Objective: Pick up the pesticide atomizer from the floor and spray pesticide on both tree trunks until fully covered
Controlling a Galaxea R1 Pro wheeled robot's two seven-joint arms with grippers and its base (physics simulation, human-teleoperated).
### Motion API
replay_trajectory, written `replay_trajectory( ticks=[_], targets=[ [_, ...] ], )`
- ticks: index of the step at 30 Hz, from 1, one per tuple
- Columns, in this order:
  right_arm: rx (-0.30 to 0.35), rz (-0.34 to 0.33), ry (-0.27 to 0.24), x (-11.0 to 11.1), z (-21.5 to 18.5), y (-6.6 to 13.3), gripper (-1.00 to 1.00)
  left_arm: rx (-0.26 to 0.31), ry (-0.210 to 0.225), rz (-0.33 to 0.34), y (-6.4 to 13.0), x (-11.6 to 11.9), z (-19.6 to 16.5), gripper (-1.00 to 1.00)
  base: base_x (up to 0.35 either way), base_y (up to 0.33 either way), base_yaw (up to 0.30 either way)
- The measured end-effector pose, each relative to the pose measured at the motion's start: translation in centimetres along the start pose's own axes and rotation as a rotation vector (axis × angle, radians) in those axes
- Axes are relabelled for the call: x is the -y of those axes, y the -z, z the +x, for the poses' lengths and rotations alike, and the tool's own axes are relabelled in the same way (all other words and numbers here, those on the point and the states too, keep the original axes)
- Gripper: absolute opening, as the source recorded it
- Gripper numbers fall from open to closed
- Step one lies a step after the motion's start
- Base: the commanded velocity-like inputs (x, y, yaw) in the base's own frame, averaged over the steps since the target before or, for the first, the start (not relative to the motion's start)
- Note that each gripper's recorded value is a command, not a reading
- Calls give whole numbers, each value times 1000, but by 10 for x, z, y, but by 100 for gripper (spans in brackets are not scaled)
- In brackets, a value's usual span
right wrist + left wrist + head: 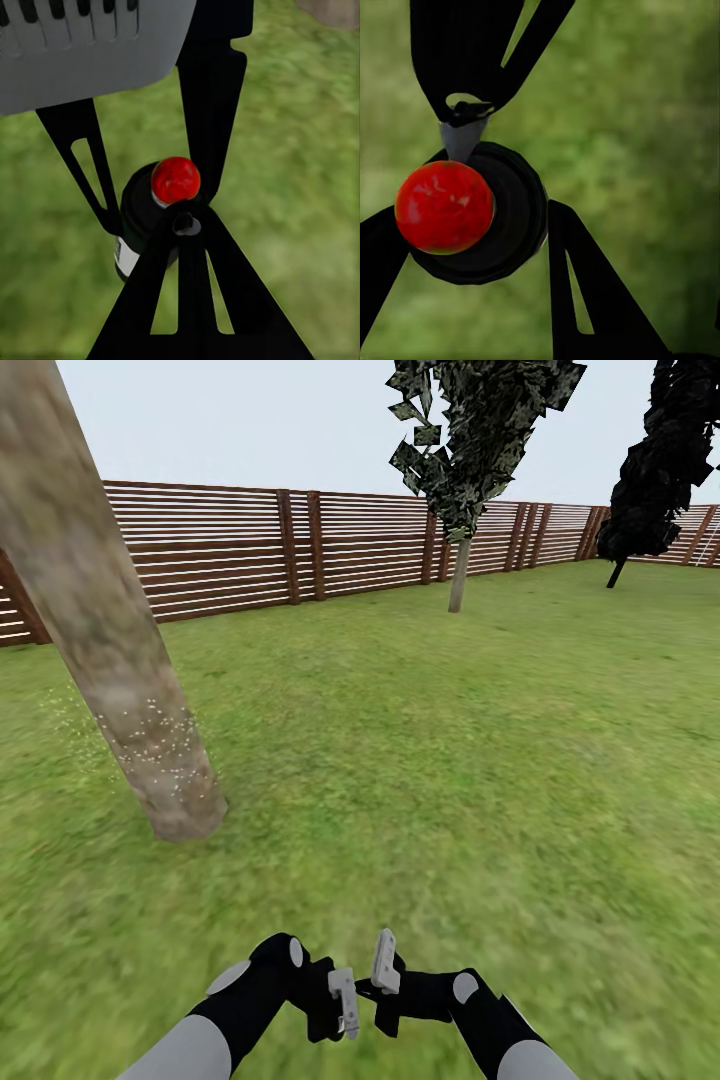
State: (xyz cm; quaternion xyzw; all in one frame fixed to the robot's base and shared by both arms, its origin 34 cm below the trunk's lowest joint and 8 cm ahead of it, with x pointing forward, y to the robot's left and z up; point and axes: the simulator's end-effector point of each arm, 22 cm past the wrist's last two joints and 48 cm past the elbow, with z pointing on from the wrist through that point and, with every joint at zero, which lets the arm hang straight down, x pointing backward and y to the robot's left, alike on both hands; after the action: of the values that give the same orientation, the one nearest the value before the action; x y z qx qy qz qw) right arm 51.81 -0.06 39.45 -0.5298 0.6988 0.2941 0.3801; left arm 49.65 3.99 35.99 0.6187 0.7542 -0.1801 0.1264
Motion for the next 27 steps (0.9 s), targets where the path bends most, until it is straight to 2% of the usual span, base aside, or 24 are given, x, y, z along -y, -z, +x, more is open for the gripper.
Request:
replay_trajectory(
  ticks=[8,15,26,27],
  targets=[
    [0,0,0,0,0,0,-100,11,11,4,0,1,-2,-100,0,0,0],
    [0,0,0,0,0,0,-100,-10,23,4,0,-1,13,-100,0,0,0],
    [-1,-1,1,0,0,0,-100,-154,81,-33,25,-23,122,-100,0,0,0],
    [-1,0,1,0,0,0,100,-169,91,-29,26,-22,133,-100,0,0,0]
  ],
)
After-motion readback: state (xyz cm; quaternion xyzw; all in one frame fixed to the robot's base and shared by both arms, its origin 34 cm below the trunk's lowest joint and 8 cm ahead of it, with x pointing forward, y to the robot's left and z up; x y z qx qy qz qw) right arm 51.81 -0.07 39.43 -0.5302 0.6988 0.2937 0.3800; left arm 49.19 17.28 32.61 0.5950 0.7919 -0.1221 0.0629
